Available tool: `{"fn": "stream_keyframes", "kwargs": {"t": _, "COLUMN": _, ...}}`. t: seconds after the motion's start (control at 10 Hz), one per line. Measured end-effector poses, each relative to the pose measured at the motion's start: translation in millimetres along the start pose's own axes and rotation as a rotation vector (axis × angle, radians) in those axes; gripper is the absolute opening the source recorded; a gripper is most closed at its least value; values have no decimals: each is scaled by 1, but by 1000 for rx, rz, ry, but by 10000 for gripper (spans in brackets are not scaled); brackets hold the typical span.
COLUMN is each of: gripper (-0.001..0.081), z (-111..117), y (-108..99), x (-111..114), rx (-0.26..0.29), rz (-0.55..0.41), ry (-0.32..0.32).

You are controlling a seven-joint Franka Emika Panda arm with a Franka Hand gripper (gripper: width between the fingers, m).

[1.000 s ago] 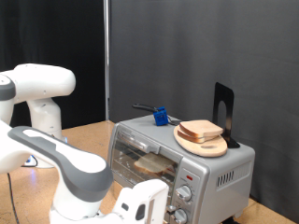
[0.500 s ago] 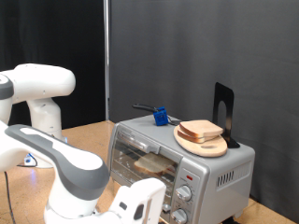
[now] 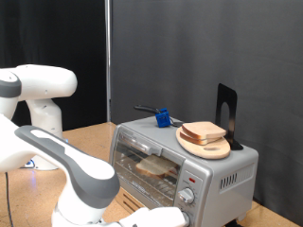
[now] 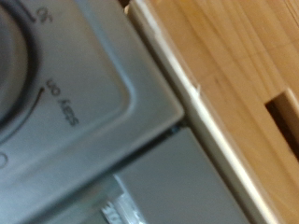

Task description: Make a piece of toast with the oven

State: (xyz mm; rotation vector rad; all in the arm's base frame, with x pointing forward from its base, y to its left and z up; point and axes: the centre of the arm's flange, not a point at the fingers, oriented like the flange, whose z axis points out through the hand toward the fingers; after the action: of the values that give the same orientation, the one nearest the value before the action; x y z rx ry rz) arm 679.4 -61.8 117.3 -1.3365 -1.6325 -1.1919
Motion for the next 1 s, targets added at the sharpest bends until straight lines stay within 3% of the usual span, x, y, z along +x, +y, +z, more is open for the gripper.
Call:
{"fn": "stream_keyframes", "kwargs": {"t": 0.1, "gripper": 500, "z": 0, "y": 0, "x": 1, "rx": -3, "rz": 1, "ry": 3}}
{"fn": "stream_keyframes", "kwargs": {"t": 0.2, "gripper": 500, "z": 0, "y": 1, "x": 3, "rx": -6, "rz": -10, "ry": 8}}
{"fn": "stream_keyframes", "kwargs": {"t": 0.3, "gripper": 642, "z": -1, "y": 2, "x": 7, "rx": -11, "rz": -55, "ry": 18}}
{"fn": "stream_keyframes", "kwargs": {"t": 0.6, "gripper": 680, "z": -12, "y": -2, "x": 20, "rx": -57, "rz": -284, "ry": 74}}
{"fn": "stream_keyframes", "kwargs": {"t": 1.0, "gripper": 682, "z": -10, "y": -7, "x": 25, "rx": -117, "rz": -414, "ry": 75}}
